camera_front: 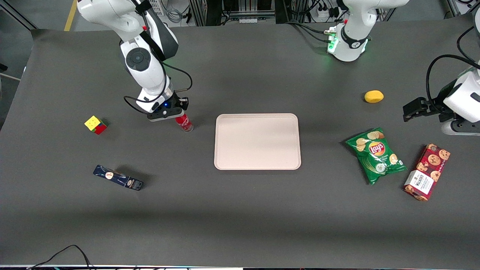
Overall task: Place coke bottle on tray
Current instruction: 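Close the right gripper on the bottle neck, then lift the bottle up off the table with the right gripper, then carry the bottle over the white tray with the right gripper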
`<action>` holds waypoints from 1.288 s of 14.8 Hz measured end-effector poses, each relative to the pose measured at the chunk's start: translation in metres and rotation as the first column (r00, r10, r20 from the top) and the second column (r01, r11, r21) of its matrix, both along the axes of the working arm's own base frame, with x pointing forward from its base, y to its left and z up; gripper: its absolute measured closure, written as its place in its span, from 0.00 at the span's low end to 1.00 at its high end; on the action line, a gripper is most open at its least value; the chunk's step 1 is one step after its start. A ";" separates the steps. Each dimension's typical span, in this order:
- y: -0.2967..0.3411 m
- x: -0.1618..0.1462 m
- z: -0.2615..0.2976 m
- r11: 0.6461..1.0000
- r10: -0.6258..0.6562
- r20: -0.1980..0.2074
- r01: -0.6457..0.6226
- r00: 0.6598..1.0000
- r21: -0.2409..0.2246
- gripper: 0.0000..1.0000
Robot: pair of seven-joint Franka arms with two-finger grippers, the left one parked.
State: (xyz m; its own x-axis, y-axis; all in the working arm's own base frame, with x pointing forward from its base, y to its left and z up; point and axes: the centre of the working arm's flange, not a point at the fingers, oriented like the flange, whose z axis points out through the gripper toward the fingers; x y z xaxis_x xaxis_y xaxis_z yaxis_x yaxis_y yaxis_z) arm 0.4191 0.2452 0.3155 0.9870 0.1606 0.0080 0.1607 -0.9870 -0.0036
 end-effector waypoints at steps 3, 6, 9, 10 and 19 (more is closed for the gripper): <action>0.001 0.001 0.001 1.000 0.000 0.003 0.000 1.000 0.002 0.67; 0.006 0.010 0.018 1.000 0.008 -0.005 -0.008 1.000 -0.004 0.67; 0.019 0.031 0.082 0.999 0.007 -0.075 -0.011 0.997 -0.045 0.67; 0.023 0.039 0.112 0.999 0.006 -0.074 -0.009 0.997 -0.044 0.67; 0.038 0.060 0.252 1.000 -0.018 -0.021 0.018 1.000 0.003 0.67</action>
State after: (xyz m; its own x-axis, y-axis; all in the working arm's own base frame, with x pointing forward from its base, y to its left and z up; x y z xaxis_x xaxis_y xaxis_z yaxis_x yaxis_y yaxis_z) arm 0.4791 0.2829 0.5674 0.9896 0.1432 -0.0125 0.1431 -0.9897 -0.0105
